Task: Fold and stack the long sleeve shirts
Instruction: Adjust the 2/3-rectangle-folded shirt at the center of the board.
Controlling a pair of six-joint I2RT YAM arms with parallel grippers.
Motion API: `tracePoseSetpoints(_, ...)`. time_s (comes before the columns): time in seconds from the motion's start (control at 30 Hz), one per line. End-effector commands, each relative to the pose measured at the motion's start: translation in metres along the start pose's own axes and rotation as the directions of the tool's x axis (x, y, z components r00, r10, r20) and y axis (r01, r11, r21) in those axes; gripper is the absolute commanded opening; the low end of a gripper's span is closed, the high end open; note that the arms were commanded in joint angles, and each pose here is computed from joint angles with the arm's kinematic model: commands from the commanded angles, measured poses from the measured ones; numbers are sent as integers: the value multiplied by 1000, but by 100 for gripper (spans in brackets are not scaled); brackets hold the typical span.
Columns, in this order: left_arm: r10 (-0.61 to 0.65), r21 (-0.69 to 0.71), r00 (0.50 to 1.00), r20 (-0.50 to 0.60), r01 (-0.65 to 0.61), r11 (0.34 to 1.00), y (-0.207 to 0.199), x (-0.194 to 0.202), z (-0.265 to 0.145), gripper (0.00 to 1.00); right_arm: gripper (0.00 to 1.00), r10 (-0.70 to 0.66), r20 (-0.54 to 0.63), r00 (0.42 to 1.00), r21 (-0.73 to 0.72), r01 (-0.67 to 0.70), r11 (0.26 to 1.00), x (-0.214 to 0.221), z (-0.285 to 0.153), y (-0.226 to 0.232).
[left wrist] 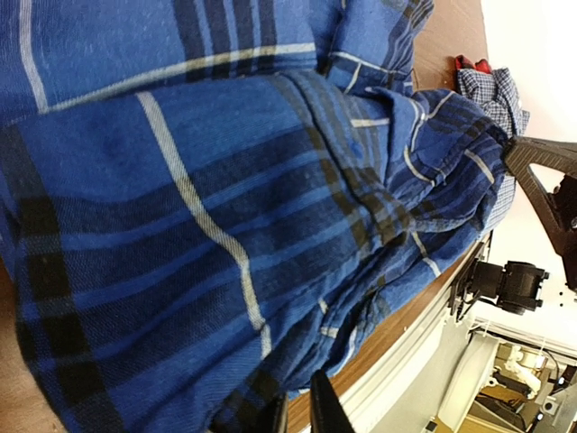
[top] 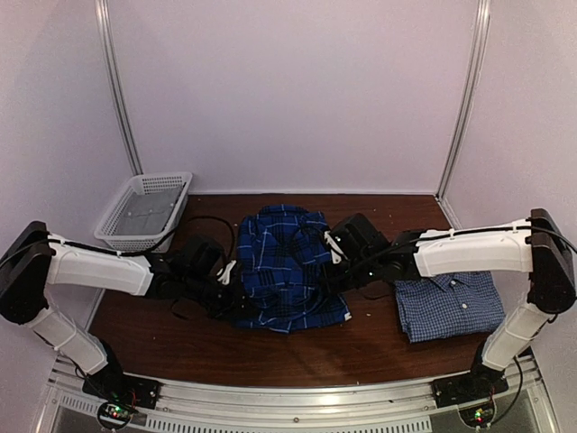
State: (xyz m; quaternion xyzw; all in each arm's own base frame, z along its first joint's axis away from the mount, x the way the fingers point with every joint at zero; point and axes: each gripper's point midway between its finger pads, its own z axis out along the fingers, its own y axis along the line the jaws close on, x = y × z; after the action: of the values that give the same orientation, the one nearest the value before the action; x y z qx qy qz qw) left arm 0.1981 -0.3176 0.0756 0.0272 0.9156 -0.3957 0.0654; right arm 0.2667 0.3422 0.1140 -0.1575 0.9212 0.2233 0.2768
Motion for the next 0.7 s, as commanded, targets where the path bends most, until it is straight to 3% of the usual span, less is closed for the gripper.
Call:
tracePoseSetpoints(0.0, 38, 23, 997, 70, -39, 999, -20, -19, -6, 8, 0, 2, 34, 999, 4, -2, 1000, -17, 3, -1)
tracePoseSetpoints(0.3, 50, 12, 985, 165, -53, 999, -31, -74, -11, 0, 0, 23, 59, 998, 25, -24, 999, -40, 18, -13)
tracePoseSetpoints(0.67, 1, -40, 960, 280, 11, 999, 5, -162, -7, 0, 0, 77, 111, 991, 62, -85, 995, -91, 43, -54)
